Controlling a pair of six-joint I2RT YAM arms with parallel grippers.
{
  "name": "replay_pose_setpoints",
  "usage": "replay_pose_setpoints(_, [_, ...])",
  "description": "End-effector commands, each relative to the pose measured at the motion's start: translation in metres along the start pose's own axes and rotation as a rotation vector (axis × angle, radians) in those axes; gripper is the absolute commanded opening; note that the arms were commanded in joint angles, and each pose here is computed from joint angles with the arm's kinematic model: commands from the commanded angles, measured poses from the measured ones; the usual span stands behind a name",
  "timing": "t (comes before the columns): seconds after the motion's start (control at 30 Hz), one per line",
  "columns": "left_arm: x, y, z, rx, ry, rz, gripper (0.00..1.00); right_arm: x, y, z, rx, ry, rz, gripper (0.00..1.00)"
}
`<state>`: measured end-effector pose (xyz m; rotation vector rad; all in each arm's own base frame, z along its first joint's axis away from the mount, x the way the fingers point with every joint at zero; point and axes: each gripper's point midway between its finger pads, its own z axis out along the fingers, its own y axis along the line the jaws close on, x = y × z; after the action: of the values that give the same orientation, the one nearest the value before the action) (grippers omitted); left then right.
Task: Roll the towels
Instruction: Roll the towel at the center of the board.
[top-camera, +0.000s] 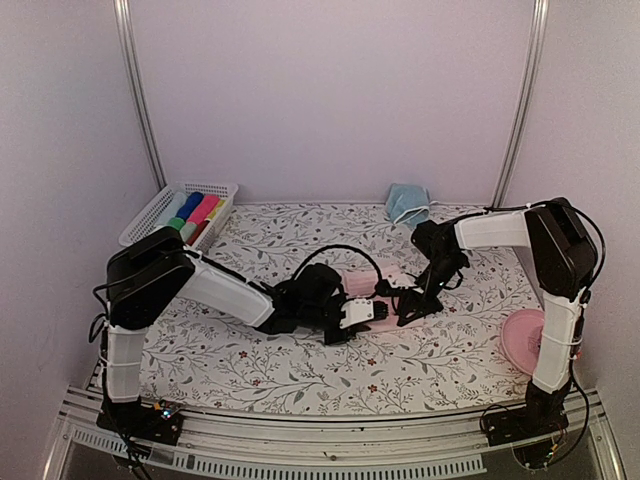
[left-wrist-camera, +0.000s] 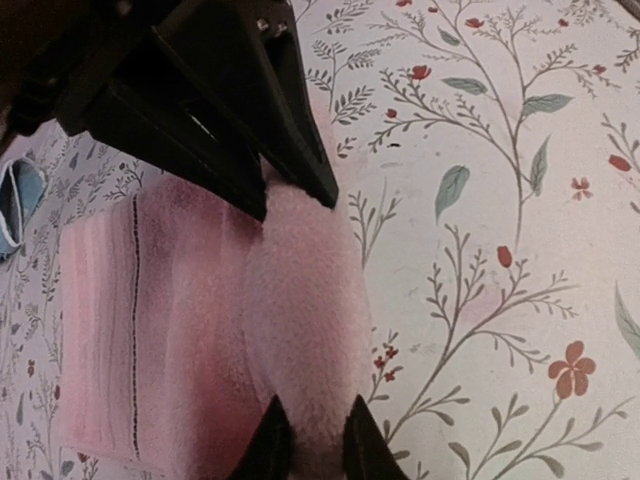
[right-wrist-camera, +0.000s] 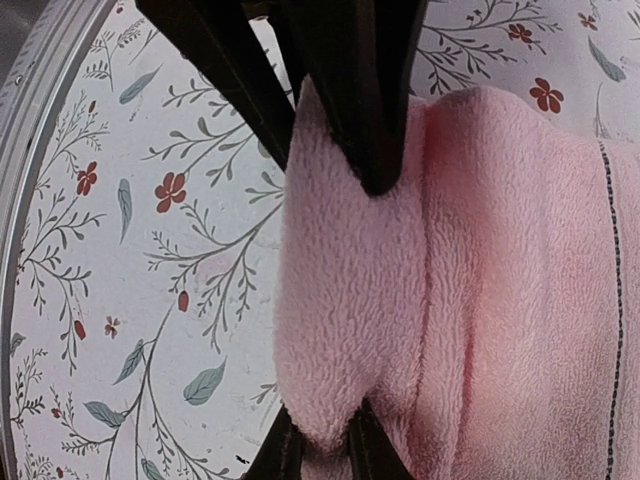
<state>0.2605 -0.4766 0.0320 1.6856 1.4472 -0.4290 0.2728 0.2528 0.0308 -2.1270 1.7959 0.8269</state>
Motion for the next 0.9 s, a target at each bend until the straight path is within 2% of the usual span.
replay_pose_setpoints(0.0, [0.009, -0.016, 0.006, 0.042, 0.038, -0.028, 0.07, 0.003, 0.006, 0.004, -0.038, -0.002, 0.024, 0.14])
replay_pose_setpoints(0.03, [0.009, -0.016, 0.006, 0.044, 0.039, -0.038, 0.02, 0.003, 0.006, 0.004, -0.037, -0.002, 0.024, 0.14])
replay_pose_setpoints(0.13, [0.010, -0.020, 0.006, 0.071, 0.041, -0.072, 0.00, 0.002, 0.004, 0.001, -0.024, -0.008, 0.020, 0.18])
replay_pose_setpoints(0.2, [0.010, -0.021, 0.005, 0.099, 0.038, -0.111, 0.00, 0.000, 0.001, -0.003, -0.001, -0.020, 0.011, 0.28])
replay_pose_setpoints(0.37, [0.017, -0.017, -0.001, 0.174, 0.020, -0.269, 0.00, -0.006, -0.003, -0.021, 0.074, -0.048, -0.030, 0.43])
replay_pose_setpoints(0.6, [0.034, -0.002, 0.002, 0.280, 0.024, -0.516, 0.00, -0.014, -0.003, -0.042, 0.194, -0.082, -0.117, 0.51])
replay_pose_setpoints(0.87, [0.043, 0.005, 0.005, 0.375, 0.022, -0.675, 0.00, -0.032, 0.013, -0.057, 0.253, -0.151, -0.248, 0.60])
